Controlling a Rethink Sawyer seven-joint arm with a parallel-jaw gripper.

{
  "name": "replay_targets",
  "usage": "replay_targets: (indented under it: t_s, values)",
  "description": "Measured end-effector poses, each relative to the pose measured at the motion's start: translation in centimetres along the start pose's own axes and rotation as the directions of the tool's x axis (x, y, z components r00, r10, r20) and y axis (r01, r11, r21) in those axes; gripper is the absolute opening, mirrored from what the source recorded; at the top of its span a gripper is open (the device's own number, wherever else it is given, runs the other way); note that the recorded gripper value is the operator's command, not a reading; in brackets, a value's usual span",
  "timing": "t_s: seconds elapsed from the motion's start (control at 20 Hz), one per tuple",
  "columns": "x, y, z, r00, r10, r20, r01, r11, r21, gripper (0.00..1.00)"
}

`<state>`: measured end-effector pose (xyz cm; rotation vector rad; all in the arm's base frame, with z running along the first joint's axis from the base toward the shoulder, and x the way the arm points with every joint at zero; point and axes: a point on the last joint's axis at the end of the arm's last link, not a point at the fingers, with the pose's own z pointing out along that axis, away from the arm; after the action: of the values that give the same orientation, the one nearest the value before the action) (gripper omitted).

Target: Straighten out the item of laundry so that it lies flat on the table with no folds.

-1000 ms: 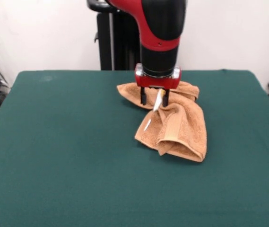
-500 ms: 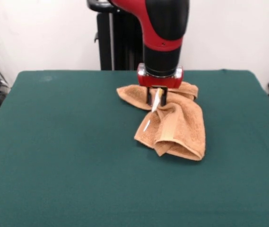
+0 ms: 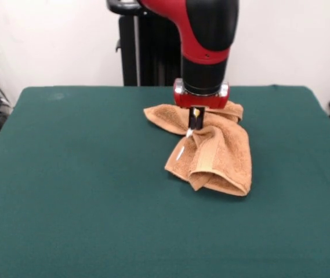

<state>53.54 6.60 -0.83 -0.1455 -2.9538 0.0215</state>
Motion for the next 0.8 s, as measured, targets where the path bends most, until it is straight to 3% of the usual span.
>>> replay_targets:
  t_s: [0.45, 0.65, 0.8]
  values:
    - [0.1, 0.1, -0.2, 1.0, 0.013, 0.007, -0.014, 1.0, 0.028, 0.0]
    - [1.2, 1.3, -1.1, 1.0, -0.008, 0.022, 0.005, 0.988, 0.156, 0.0]
    - [2.1, 2.9, -2.4, 1.0, -0.009, 0.025, 0.003, 0.977, 0.214, 0.0]
